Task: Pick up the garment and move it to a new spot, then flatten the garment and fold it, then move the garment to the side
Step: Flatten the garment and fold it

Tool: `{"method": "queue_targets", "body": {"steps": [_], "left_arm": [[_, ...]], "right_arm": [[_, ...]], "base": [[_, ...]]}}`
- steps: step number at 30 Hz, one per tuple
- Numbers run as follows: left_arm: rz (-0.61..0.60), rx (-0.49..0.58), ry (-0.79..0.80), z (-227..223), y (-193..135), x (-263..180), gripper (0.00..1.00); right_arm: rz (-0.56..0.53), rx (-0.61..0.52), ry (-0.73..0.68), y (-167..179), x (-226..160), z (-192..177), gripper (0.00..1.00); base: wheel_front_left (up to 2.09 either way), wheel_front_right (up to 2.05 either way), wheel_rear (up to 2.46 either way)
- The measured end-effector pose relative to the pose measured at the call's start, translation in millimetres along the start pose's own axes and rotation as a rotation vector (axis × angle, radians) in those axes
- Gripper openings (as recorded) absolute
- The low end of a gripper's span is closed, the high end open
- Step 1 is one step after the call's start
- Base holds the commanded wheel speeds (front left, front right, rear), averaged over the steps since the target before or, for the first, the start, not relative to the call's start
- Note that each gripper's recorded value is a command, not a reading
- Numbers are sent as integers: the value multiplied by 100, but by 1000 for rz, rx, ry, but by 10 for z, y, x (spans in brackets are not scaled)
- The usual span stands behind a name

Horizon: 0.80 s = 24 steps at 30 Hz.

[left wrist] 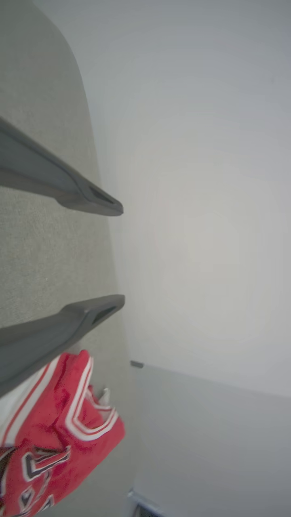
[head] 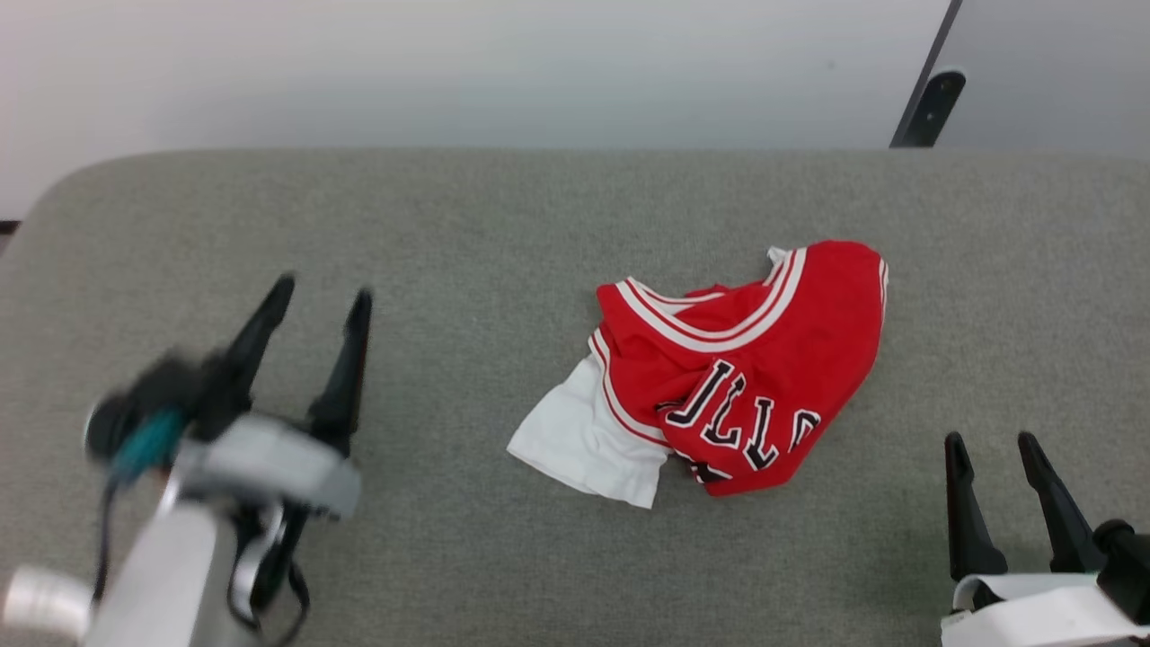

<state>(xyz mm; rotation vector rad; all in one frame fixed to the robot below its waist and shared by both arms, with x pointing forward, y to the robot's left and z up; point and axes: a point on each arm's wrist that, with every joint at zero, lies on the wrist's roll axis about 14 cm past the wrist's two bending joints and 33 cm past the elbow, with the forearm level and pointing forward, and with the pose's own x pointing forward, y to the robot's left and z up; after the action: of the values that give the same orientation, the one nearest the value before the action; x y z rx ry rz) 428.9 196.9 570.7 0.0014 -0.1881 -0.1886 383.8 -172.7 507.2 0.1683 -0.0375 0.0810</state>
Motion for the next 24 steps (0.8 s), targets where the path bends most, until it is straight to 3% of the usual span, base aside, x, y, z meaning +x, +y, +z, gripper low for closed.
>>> {"method": "queue_targets", "body": {"steps": [3, 5, 6, 9, 14, 18, 24], "left_arm": [[-119, 72, 142, -107, -103, 333, 100], [-156, 54, 339, -404, -123, 443, 100], [-187, 96, 435, -566, -130, 438, 100], [-246, 77, 691, -940, -204, 398, 100], [-341, 58, 956, -1280, -353, 291, 100], [-414, -14, 1089, -1487, -557, 192, 100], [-510, -63, 1168, -1685, -855, 114, 100]], "right_arm": [[3, 5, -2, 7, 76, -34, 100], [2, 8, 0, 2, 124, -73, 100], [1, 10, 7, -4, 141, -108, 100], [-7, 24, 23, -26, 172, -205, 100], [-30, 38, 36, -101, 217, -310, 100], [-40, 40, 43, -137, 263, -374, 100], [-74, 43, 67, -251, 244, -477, 100]], "base": [[0, 0, 0], [0, 0, 0], [0, 0, 0], [0, 0, 0], [0, 0, 0], [0, 0, 0], [0, 0, 0]]}}
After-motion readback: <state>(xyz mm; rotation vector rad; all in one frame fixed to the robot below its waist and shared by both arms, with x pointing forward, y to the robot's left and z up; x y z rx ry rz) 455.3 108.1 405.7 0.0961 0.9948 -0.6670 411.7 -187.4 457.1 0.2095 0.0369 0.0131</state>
